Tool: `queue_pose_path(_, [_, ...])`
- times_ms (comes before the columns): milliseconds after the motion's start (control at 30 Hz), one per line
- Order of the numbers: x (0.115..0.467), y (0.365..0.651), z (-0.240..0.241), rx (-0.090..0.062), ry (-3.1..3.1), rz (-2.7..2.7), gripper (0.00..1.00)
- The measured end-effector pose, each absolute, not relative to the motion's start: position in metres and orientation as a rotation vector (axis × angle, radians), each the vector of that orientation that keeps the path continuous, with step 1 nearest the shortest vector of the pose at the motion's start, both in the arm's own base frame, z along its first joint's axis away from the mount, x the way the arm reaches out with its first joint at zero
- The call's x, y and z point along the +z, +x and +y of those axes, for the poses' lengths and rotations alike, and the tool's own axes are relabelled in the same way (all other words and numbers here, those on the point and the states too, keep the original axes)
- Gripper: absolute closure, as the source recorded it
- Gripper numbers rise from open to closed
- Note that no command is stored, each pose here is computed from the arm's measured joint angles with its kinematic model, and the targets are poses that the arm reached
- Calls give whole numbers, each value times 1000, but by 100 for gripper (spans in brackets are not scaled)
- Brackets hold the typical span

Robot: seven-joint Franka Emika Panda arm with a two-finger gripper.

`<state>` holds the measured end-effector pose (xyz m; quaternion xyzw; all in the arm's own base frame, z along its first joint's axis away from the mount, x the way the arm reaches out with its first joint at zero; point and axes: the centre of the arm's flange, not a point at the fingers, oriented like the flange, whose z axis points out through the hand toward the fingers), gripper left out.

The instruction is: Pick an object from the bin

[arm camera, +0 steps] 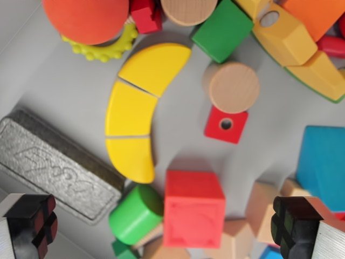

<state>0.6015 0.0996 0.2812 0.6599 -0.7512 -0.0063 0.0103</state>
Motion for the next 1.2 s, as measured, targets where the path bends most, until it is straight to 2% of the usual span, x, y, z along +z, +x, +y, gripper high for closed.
queue_pose_path(800, [227, 614, 131, -3, 1650, -2667, 0])
queue_pose_path(1200, [175, 613, 130, -3, 1642, -2670, 0])
